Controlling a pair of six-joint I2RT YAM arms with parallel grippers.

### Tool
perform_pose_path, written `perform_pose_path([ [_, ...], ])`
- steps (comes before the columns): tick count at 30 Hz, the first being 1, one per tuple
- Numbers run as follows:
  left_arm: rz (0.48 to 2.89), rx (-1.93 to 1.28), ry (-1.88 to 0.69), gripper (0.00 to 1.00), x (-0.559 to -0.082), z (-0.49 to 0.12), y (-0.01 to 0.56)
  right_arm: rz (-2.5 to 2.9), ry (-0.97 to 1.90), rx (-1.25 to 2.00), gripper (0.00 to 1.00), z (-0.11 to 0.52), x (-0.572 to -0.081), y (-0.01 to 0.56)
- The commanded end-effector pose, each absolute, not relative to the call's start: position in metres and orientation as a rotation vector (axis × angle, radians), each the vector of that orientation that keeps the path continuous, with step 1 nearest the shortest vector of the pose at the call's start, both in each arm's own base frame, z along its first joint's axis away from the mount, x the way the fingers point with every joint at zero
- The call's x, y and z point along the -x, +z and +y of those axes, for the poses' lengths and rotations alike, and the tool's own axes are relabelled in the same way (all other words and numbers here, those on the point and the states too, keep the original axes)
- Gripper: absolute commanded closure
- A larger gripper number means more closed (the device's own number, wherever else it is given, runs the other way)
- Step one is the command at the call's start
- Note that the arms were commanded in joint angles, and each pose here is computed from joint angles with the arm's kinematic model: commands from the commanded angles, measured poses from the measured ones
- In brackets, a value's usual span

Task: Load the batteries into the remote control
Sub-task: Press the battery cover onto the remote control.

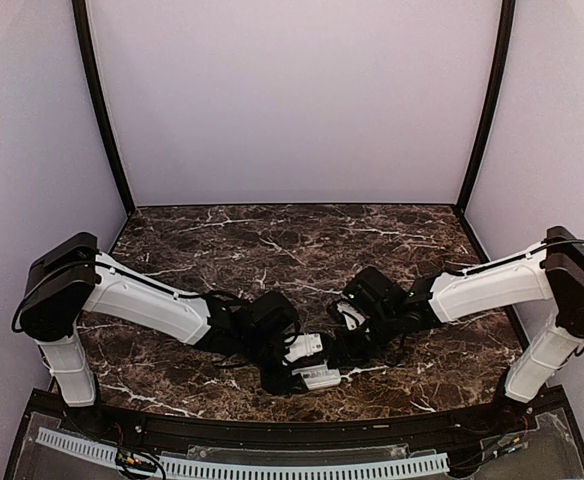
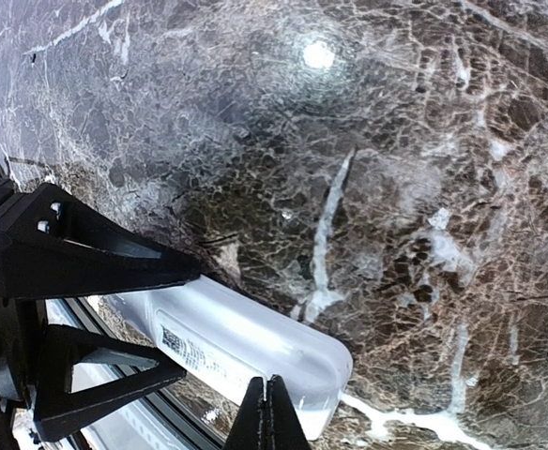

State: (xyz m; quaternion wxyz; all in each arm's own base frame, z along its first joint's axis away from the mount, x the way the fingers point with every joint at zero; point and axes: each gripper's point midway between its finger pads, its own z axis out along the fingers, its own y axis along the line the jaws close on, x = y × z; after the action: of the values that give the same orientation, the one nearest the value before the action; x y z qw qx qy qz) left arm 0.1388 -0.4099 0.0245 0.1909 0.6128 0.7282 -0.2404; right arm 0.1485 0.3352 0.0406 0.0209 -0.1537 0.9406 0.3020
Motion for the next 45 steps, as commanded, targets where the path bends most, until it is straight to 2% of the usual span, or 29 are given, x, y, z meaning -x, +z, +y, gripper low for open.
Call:
perform_pose_path([
  [1,1.913,-1.665,-0.803,0.42,-0.137,-0.432,0.081,2.971,0.857,0.502,1.0,0.33,-0.134,0.021],
  [6,1.885,-1.64,-0.819,0.41,-0.138,-0.434,0.089,2.977,0.837,0.496,1.0,0.327,-0.134,0.017],
  [9,1.888,-1.619,-0.791,0.43,-0.143,-0.435,0.087,2.977,0.827,0.495,1.0,0.326,-0.135,0.017],
  [11,1.896,-1.582,-0.751,0.53,-0.152,-0.437,0.084,2.973,0.824,0.502,1.0,0.327,-0.135,0.018],
  [12,1.907,-1.574,-0.736,0.62,-0.155,-0.438,0.08,2.972,0.822,0.504,1.0,0.327,-0.136,0.019],
  [14,1.922,-1.575,-0.706,0.72,-0.16,-0.44,0.073,2.967,0.82,0.512,1.0,0.328,-0.137,0.021],
  [18,1.945,-1.628,-0.746,0.81,-0.149,-0.437,0.062,2.961,0.819,0.51,1.0,0.328,-0.138,0.023],
  [32,2.112,-1.649,-0.663,0.84,-0.14,-0.406,0.015,2.925,0.894,0.489,1.0,0.336,-0.145,0.038],
  [45,2.201,-1.61,-0.654,0.85,-0.132,-0.387,0.0,2.89,0.931,0.451,1.0,0.332,-0.154,0.052],
])
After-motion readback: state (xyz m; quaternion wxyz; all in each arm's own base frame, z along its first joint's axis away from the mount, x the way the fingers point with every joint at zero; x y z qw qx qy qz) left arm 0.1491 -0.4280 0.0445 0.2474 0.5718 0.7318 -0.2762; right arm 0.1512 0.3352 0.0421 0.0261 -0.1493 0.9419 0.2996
